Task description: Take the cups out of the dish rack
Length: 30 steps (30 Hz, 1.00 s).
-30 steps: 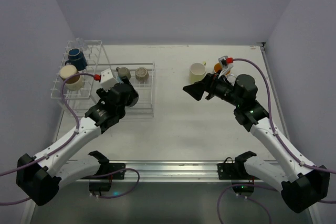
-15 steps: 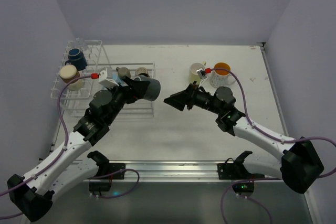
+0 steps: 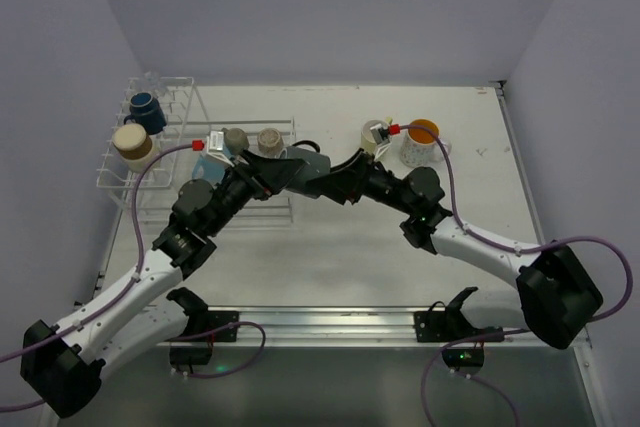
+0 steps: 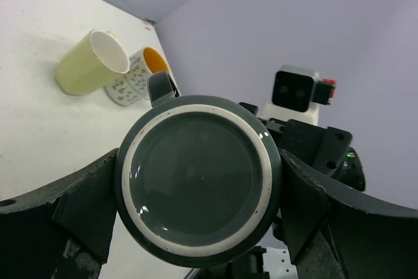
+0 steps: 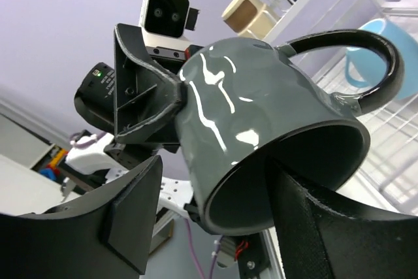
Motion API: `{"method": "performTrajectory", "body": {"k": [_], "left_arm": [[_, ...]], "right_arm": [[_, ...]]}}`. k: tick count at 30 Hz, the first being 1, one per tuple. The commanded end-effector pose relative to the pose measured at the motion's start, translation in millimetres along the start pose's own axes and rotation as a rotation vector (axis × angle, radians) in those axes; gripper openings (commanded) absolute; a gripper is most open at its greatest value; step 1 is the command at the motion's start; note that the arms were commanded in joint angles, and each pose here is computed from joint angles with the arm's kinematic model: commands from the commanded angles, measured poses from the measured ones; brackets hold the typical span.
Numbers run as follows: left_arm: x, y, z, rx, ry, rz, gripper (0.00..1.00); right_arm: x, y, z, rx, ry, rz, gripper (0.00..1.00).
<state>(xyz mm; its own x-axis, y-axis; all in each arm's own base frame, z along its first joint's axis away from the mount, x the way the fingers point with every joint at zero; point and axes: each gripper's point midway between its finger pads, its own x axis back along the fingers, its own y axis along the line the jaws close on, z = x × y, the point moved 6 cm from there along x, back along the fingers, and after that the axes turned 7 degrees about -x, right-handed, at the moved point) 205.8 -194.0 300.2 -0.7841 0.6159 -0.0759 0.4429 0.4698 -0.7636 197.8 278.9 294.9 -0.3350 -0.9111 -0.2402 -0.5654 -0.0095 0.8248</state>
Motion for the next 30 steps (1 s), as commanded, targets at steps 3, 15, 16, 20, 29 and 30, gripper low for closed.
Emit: {"method": "performTrajectory", "body": {"k": [3,15,16,20,29,30], "left_arm": [[-1,-42,-16,0.067,-0.062,0.227,0.13],[9,-44,-46,-0.247,-0.053,-0.001,1.0],[11,-40,-49,-0.274,-0.062,-0.039,1.0],[31,-13,-44,-0.418,0.017,-0.214,1.0],[77,37,-19,-0.601,0.086,-0.327,1.0],[80,37,-20,-0.604,0.074,-0.323,1.0]], "right_arm": [[-15,40,-16,0.038,-0.035,-0.205,0.56],[-5,27,-15,0.107,-0.035,-0.031,0.0],[-4,30,-19,0.129,-0.038,-0.005,0.0],[13,24,-31,0.243,-0.043,0.226,0.0],[121,-41,-78,0.267,-0.149,0.97,0.0],[134,-49,-78,0.246,-0.141,1.053,0.0]]}}
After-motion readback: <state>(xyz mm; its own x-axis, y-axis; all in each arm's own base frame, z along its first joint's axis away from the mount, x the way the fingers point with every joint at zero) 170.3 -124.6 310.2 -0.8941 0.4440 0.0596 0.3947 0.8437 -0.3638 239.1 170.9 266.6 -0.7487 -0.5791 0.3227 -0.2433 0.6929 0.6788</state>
